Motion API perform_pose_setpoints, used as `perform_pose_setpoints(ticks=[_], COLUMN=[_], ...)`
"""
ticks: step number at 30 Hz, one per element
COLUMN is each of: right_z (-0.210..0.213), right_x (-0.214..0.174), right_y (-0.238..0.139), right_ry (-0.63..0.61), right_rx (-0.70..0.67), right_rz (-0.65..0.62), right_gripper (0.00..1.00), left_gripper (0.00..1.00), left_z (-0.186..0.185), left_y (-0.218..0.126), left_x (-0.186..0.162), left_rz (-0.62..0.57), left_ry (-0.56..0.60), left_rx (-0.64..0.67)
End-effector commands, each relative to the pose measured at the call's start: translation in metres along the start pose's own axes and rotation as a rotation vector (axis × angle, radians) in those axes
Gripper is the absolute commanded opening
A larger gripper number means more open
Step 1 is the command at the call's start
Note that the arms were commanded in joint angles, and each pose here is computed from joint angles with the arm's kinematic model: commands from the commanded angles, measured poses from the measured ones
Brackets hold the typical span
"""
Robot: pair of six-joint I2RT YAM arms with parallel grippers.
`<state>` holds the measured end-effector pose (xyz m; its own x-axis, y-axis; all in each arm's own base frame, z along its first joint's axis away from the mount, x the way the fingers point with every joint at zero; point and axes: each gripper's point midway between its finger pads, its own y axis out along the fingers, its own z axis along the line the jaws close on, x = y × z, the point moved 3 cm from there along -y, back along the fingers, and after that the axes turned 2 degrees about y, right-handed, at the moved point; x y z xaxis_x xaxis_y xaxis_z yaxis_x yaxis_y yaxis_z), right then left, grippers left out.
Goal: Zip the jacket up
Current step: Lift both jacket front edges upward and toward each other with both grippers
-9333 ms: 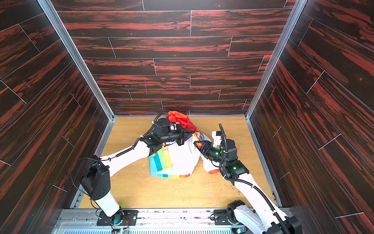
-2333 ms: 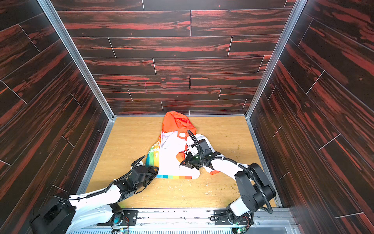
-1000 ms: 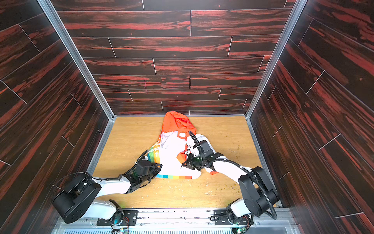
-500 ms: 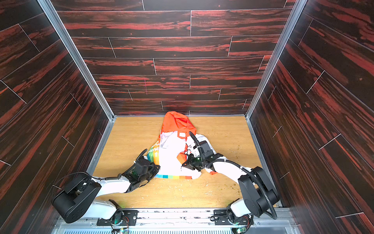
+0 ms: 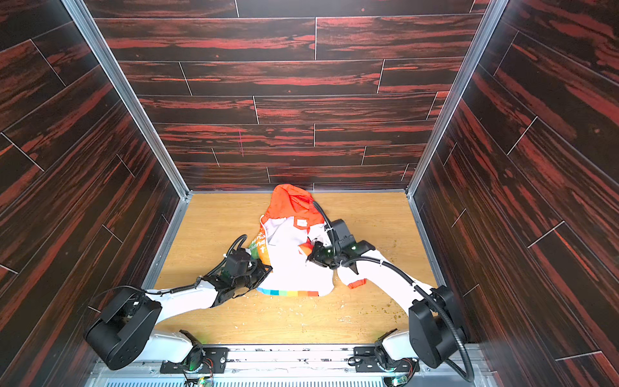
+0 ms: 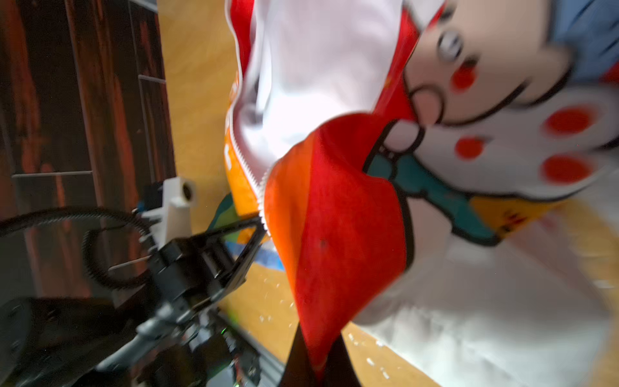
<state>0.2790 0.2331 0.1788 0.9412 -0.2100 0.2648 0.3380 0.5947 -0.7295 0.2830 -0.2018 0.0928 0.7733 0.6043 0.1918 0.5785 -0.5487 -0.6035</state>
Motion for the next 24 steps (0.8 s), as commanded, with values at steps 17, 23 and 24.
perform_pose_setpoints(ticks=[17, 23, 24], right_z=[0.02, 0.049, 0.054], right_x=[0.061, 0.06, 0.06], right_y=[-0.07, -0.078, -0.078], right_ry=[-0.119, -0.074, -0.081], right_rx=[-0.01, 0.441, 0.472], right_rz=[-0.315, -0.242, -0.232], right_gripper=[0.0, 0.0, 0.0], left_gripper=[0.0, 0.0, 0.0], left_z=[-0.107, -0.157, -0.163], left_y=[-0.054, -0.074, -0.078], left_x=[0.057, 0.071, 0.074], left_rz=[-0.171, -0.24, -0.254], left_ry=[0.262, 0.17, 0.159], left_rx=[-0.185, -0.471, -0.502])
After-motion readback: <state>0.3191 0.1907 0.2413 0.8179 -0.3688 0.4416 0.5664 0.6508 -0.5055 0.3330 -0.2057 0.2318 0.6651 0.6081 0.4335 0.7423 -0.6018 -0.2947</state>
